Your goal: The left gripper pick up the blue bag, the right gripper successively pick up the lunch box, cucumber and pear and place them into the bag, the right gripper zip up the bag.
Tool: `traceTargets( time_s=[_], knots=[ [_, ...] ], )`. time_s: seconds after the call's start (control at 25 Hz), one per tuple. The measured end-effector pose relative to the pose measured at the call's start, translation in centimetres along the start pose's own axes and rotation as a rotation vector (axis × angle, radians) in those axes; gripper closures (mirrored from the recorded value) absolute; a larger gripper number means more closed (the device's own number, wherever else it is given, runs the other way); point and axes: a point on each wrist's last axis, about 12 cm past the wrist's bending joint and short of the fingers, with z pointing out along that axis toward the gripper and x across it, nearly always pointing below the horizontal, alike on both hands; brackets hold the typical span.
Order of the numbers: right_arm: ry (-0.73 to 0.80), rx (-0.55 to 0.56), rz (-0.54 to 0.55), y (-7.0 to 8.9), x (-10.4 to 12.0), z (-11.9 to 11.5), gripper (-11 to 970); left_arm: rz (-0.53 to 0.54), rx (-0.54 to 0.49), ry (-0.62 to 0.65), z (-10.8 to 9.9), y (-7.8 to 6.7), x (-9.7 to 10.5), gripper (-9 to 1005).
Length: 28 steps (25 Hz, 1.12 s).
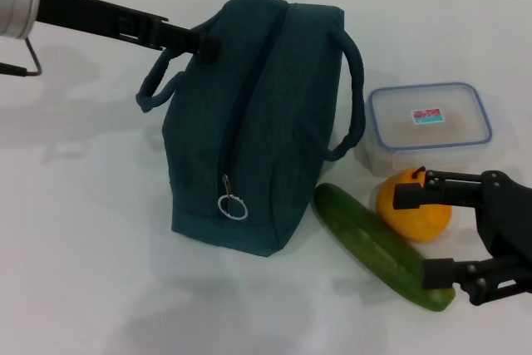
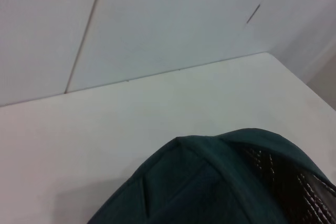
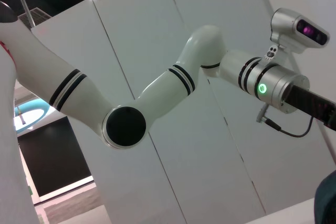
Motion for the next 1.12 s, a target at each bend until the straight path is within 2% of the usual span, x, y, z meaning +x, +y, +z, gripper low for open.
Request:
traceTargets(
  time_s=[0.2, 0.32, 0.52, 0.92, 1.12],
  knots=[
    [-0.001, 0.000, 0.002, 0.0, 0.2, 0.0, 100, -0.011, 0.021, 0.019, 0.7, -0.1, -0.1, 347],
    [-0.007, 0.005, 0.010, 0.1, 0.4, -0.1, 100, -0.017, 0.037, 0.052, 1.3, -0.2, -0.2, 526],
    [-0.012, 0.023, 0.008, 0.4, 0.8, -0.4, 101, -0.040, 0.045, 0.123, 2.5, -0.3, -0.5, 758],
    [-0.036, 0.056, 0.018, 0.7, 1.4, -0.9, 103, -0.054, 0.050, 0.112, 2.7, -0.4, -0.7, 846],
    [-0.155, 0.168, 0.043, 0.6, 2.3, -1.8, 103, -0.083, 0.076, 0.041, 1.8, 0.0, -0.5, 855]
  ],
)
